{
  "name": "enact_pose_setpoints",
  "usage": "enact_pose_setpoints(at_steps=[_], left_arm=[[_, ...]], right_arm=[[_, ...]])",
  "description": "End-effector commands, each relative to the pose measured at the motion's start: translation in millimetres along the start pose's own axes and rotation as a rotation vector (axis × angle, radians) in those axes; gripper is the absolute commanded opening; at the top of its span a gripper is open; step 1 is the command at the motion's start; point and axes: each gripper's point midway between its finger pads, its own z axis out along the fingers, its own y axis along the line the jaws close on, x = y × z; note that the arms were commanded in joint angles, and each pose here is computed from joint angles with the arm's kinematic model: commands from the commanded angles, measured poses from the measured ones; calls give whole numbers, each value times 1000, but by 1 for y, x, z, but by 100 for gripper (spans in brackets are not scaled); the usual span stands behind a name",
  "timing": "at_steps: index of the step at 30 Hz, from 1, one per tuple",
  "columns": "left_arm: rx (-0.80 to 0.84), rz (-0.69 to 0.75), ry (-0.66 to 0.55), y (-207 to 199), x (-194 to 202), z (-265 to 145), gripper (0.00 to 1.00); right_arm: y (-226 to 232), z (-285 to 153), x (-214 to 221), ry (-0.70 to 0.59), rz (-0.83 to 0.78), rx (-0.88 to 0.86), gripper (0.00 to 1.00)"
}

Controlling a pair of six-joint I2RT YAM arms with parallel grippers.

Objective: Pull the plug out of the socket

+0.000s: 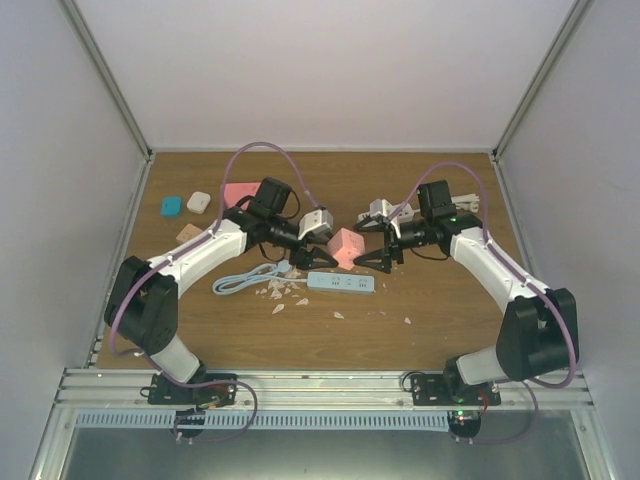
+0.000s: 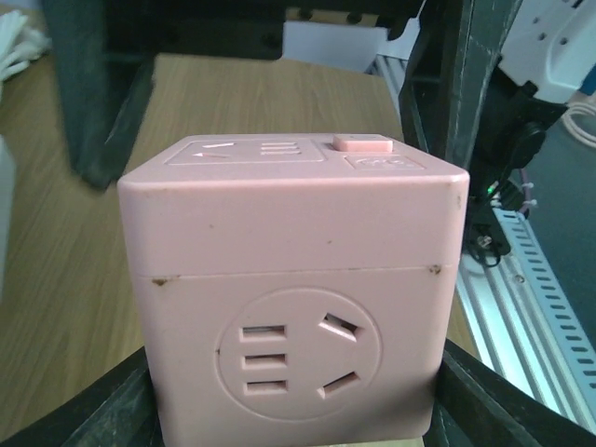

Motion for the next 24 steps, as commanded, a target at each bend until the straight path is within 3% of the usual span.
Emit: enact_pose_setpoints(at_steps=[1, 6, 14, 24], left_arm=[[-55, -11, -10, 13, 7, -27, 31], [-153, -88, 22, 35, 34, -59, 30], [-297, -162, 32, 57, 57, -116, 30], [-434, -219, 86, 67, 85, -165, 30]], right_arm=[[-21, -8, 12, 61, -47, 94, 100], [-37, 1, 50, 191, -49, 156, 100], [-35, 55, 99, 456, -169, 155, 97], [-35, 123, 149, 671, -179, 40, 85]])
